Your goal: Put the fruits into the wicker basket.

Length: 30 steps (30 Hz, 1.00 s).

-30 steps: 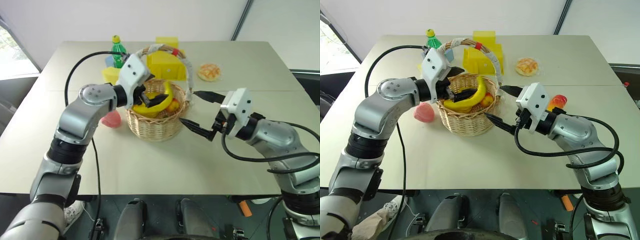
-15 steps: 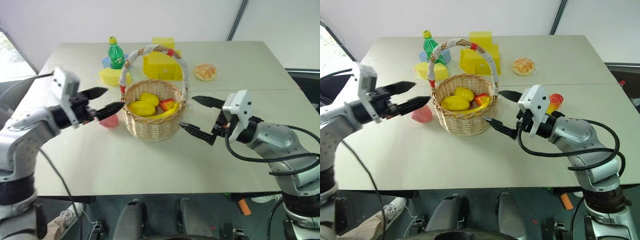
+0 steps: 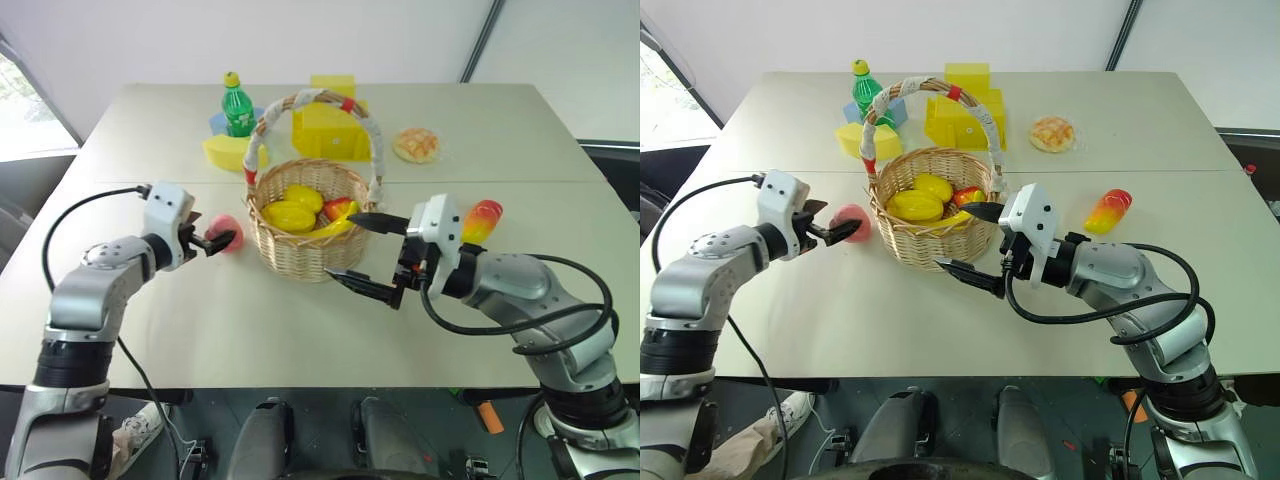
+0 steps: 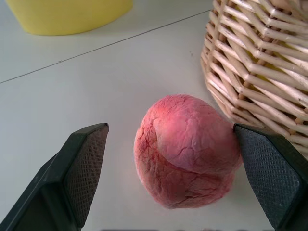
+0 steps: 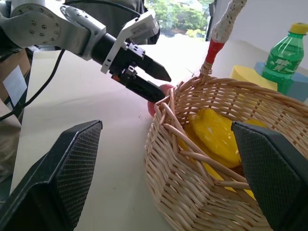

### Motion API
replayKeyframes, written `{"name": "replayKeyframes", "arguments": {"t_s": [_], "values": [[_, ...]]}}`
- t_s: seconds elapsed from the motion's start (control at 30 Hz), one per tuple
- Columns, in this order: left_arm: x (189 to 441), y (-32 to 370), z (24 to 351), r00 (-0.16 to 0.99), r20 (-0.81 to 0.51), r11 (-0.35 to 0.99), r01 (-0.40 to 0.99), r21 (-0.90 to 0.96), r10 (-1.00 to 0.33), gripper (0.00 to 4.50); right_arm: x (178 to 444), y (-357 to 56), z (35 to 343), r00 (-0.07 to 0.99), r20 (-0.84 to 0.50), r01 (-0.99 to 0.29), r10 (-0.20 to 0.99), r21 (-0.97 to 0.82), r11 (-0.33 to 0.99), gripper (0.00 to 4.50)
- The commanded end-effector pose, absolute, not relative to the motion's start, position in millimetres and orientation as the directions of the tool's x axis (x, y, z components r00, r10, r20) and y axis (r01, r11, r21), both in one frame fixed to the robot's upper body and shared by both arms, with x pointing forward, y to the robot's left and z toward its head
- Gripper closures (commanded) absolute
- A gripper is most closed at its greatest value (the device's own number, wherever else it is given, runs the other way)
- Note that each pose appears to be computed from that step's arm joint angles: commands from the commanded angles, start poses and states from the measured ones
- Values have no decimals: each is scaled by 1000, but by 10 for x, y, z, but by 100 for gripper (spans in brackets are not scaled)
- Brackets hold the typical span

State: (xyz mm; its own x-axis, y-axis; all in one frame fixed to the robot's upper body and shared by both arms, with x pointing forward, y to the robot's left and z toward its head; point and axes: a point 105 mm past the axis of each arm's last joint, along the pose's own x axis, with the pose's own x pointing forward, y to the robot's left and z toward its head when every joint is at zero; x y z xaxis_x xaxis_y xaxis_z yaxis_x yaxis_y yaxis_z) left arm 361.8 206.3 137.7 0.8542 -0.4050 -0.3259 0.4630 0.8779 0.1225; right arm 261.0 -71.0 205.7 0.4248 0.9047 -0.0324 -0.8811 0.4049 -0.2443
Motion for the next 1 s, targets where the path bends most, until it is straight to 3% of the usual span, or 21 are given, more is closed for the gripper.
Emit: {"name": "replayKeyframes", "arguments": {"t_s": [0.03, 0.2, 0.3, 0.4, 0.53, 0.7, 0.8, 0.87, 1.0], "values": [[3684, 2079, 1376, 858, -330, 874, 460, 155, -393, 7, 2535, -666, 2167, 410, 4, -875, 912, -282, 394, 0], [3754, 2027, 1357, 851, -324, 869, 474, 140, -412, 7, 2535, -682, 2144, 420, 0, -871, 907, -281, 403, 0], [3764, 2041, 1383, 857, -311, 870, 470, 145, -411, 81, 2533, -689, 2135, 422, 0, -870, 906, -283, 405, 0], [3749, 2099, 1372, 862, -326, 877, 454, 157, -388, 198, 2533, -689, 2142, 423, 2, -868, 906, -287, 406, 0], [3668, 2277, 1516, 891, -277, 895, 414, 165, -361, 198, 2539, -688, 2156, 422, 8, -866, 906, -292, 406, 0], [3328, 2429, 2060, 891, -72, 888, 454, 78, -449, 198, 2542, -698, 2170, 420, 10, -866, 908, -294, 404, 0], [3005, 2104, 2370, 769, -11, 766, 637, 91, -639, 198, 2574, -720, 2183, 420, 8, -865, 907, -297, 404, 0], [2919, 1825, 2505, 695, 3, 690, 713, 123, -719, 198, 2614, -746, 2195, 426, 5, -861, 905, -304, 407, 0], [3158, 1348, 2550, 690, -9, 672, 708, 216, -724, 198, 2698, -797, 2224, 449, 3, -845, 893, -323, 426, 0]]}}
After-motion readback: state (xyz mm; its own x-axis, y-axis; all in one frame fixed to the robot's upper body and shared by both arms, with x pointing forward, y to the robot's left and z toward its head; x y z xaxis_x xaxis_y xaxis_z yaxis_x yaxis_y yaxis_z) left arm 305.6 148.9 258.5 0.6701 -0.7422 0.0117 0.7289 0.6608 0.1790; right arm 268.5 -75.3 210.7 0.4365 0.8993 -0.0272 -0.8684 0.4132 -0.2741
